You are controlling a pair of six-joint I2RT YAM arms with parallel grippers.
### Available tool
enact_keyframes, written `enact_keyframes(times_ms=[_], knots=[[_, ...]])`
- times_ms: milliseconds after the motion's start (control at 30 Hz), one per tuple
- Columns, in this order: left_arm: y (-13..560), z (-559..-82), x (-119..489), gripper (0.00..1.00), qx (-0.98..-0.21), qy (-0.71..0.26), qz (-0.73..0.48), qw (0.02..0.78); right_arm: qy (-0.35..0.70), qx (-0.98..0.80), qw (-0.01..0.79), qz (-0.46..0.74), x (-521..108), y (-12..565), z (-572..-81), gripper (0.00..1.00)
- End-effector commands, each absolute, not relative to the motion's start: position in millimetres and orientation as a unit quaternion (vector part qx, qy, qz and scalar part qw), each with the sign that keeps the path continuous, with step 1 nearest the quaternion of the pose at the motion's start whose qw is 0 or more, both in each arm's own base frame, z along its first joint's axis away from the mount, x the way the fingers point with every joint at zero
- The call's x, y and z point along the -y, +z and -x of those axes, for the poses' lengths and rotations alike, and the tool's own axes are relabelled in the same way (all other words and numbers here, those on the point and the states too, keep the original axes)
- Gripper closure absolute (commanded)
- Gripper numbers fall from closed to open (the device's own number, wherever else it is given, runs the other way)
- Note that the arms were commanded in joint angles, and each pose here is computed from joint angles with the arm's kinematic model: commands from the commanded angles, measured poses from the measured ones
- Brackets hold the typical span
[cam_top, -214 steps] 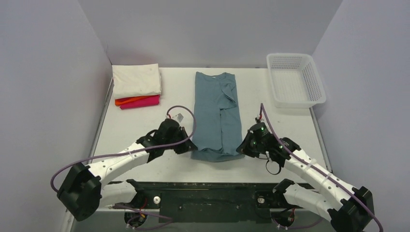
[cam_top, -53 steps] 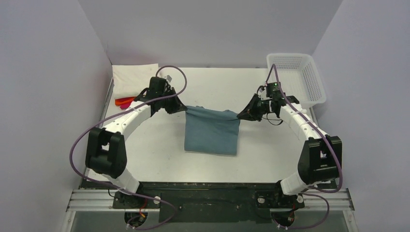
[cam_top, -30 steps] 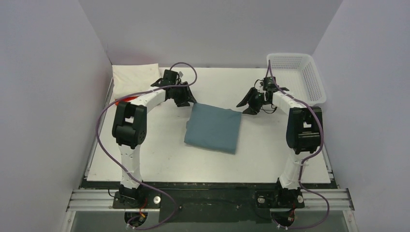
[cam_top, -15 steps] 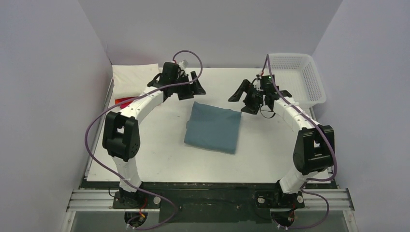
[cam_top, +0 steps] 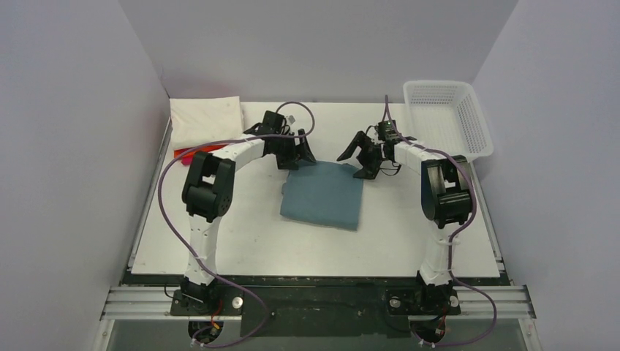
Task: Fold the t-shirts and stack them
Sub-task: Smooth out wrinkles on the folded tshirt, then put the neatly folded tshirt into the corner of the board with the left arm
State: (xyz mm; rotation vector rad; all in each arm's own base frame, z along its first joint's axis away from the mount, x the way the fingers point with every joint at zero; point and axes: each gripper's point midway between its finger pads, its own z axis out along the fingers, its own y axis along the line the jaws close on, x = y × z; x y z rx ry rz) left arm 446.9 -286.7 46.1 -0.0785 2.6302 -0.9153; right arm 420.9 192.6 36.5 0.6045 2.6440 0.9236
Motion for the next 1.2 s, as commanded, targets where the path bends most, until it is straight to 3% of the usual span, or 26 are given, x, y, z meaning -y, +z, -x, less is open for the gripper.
enact_keyframes(times_ms=[0, 133, 433, 567, 933, 1167], knots=[[27, -455, 261, 0.10, -0.941, -0.285, 0.050, 0.175, 0.296, -0.922, 0.148, -0.202, -179, 21, -440, 0.16], [28, -443, 253, 0.10, -0.941, -0.281, 0.054, 0.180, 0.285, -0.932, 0.138, -0.176, -175, 24, -433, 0.16], [161, -453, 248, 0.09, -0.902, -0.292, 0.032, 0.316, 0.255, -0.932, 0.234, -0.108, -168, 141, -433, 0.10], [179, -439, 227, 0.09, -0.907, -0.244, 0.041, 0.342, 0.224, -0.926, 0.267, -0.147, -145, 155, -406, 0.04], [124, -402, 209, 0.08, -0.939, -0.186, 0.051, 0.285, 0.134, -0.896, 0.321, -0.275, -51, 138, -298, 0.02], [71, -389, 225, 0.08, -0.958, -0.163, 0.042, 0.231, 0.073, -0.901, 0.331, -0.272, -23, 135, -250, 0.01]])
